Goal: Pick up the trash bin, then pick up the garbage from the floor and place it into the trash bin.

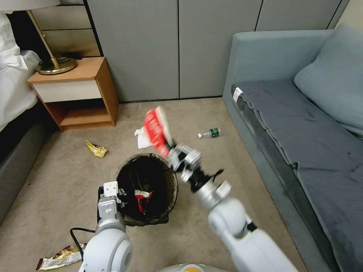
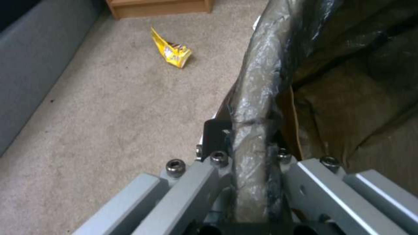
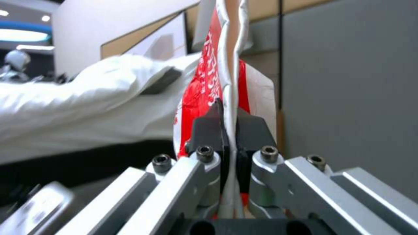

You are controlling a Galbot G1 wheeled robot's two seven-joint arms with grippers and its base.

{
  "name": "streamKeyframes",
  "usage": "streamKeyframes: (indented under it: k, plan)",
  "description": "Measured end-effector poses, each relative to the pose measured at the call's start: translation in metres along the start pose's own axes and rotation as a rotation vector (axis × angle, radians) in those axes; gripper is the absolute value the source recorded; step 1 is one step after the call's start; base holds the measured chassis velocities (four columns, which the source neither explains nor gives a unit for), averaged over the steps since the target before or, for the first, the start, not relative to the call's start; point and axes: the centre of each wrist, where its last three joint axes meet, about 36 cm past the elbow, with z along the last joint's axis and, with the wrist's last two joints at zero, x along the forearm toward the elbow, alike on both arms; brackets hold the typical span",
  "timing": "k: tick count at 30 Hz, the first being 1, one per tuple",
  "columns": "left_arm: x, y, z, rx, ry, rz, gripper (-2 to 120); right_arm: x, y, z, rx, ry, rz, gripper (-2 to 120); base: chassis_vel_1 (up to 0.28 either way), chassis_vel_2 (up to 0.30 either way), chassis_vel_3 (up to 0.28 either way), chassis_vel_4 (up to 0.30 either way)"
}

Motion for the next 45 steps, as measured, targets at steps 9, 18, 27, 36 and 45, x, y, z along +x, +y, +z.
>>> streamKeyframes:
  k: [9, 18, 27, 36, 45]
  plan:
    - [0.000, -0.001, 0.000, 0.002, 0.001, 0.003, 0, 0.024, 0.049, 0.041, -0.043, 0.098, -0.092, 1, 0.000, 0.000, 0.000, 0.000]
    - [-0.001, -0.001, -0.002, -0.002, -0.006, 0.008, 0, 0.045, 0.050, 0.069, -0.056, 0.166, -0.061, 1, 0.000, 0.000, 0.000, 0.000]
    - [0.001, -0.001, -0.003, -0.003, -0.007, 0.010, 0, 0.052, 0.042, 0.089, -0.039, 0.224, -0.032, 7, 0.000, 0.000, 0.000, 0.000]
    - [0.002, 0.000, -0.003, -0.004, -0.009, 0.010, 0, 0.055, 0.044, 0.090, -0.038, 0.236, -0.029, 36, 0.000, 0.000, 0.000, 0.000]
    - [0.002, 0.000, -0.004, -0.002, -0.012, 0.011, 0, 0.053, 0.044, 0.086, -0.035, 0.228, -0.030, 69, 0.000, 0.000, 0.000, 0.000]
